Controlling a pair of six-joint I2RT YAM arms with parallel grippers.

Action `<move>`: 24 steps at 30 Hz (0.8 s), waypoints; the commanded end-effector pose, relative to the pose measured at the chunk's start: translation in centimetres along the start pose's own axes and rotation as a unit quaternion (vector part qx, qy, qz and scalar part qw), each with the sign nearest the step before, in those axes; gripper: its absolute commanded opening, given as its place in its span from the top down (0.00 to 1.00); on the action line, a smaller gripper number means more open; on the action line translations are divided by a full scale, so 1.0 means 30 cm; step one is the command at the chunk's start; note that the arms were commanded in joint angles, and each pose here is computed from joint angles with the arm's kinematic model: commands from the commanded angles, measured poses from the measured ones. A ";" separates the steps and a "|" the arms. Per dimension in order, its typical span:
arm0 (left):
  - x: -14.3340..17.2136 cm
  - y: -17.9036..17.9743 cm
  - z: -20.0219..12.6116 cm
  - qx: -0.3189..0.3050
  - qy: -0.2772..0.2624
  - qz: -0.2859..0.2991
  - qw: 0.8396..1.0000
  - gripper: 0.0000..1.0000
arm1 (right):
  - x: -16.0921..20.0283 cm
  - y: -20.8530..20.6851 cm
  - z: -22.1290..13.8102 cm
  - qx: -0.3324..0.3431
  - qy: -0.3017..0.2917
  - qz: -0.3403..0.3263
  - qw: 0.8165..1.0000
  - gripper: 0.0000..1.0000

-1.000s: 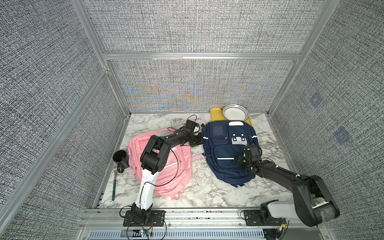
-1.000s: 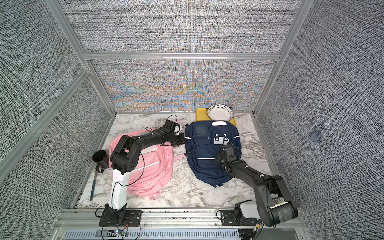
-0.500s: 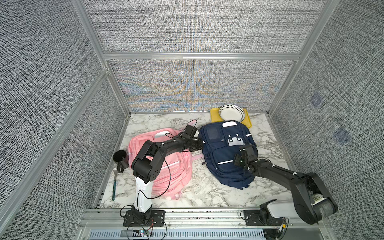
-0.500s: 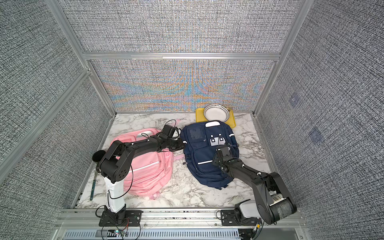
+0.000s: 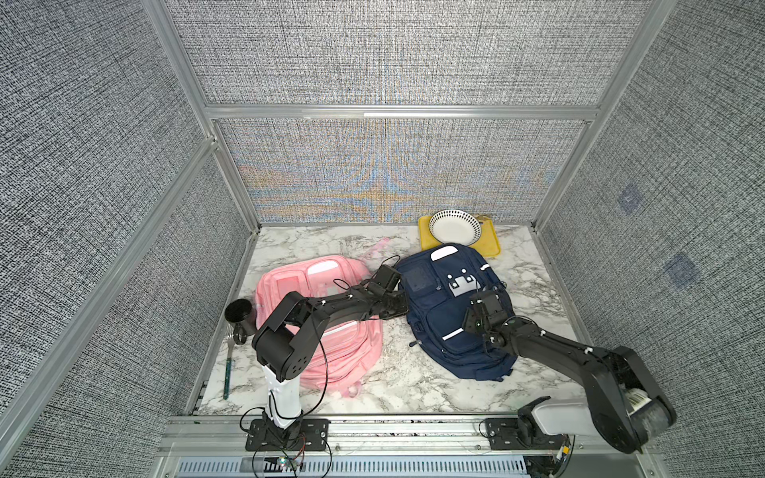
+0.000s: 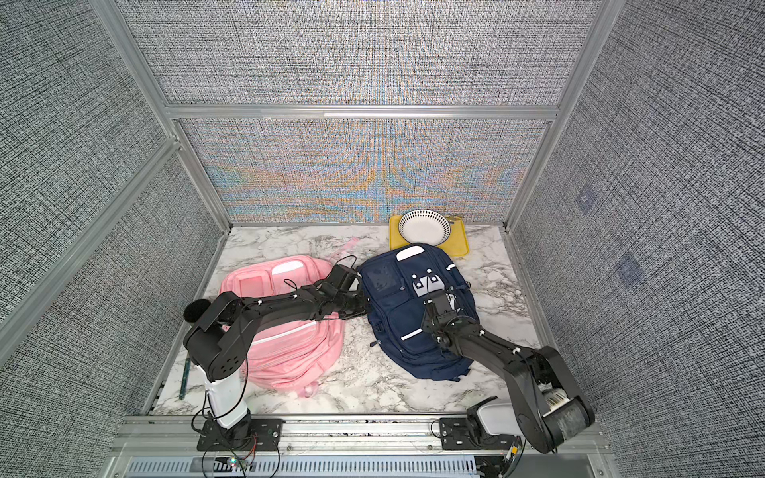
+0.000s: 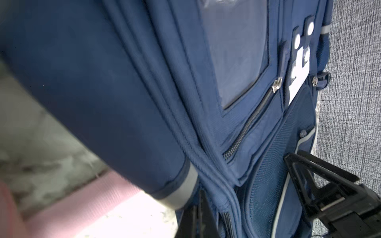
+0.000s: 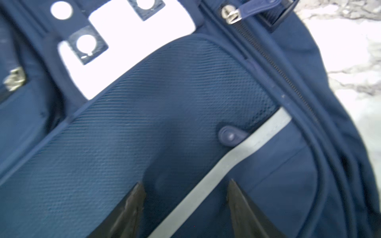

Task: Zip up the backpack
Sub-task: Adjust the backpack at the center of the board.

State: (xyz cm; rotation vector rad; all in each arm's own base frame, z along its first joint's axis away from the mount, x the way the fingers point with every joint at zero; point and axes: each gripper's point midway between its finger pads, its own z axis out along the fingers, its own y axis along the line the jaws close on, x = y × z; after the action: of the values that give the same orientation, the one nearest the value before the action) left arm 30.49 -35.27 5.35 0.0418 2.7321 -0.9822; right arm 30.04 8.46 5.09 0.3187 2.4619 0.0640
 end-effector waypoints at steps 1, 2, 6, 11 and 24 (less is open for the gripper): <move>0.065 -0.103 -0.008 0.061 0.039 -0.003 0.997 1.00 | 0.063 0.046 -0.054 -0.046 0.043 0.008 0.998 0.32; 0.074 -0.108 -0.009 0.059 0.041 -0.004 0.997 1.00 | 0.061 0.051 -0.077 -0.052 0.037 0.012 0.998 0.32; 0.103 -0.112 -0.008 0.053 0.043 -0.021 0.997 1.00 | 0.098 0.084 -0.165 -0.080 0.025 0.027 0.996 0.32; 0.121 -0.107 -0.014 0.048 0.043 -0.026 0.998 1.00 | 0.257 0.150 -0.256 -0.139 0.039 0.069 0.987 0.35; 0.133 -0.128 -0.006 0.060 0.055 -0.015 0.997 1.00 | 0.488 0.302 -0.366 -0.101 0.010 0.037 0.994 0.33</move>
State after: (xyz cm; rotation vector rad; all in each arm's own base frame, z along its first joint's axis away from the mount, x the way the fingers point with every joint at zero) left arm 26.06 -37.25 5.83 0.0166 2.8177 -1.1095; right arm 14.38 21.85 6.48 0.1883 2.4498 0.4180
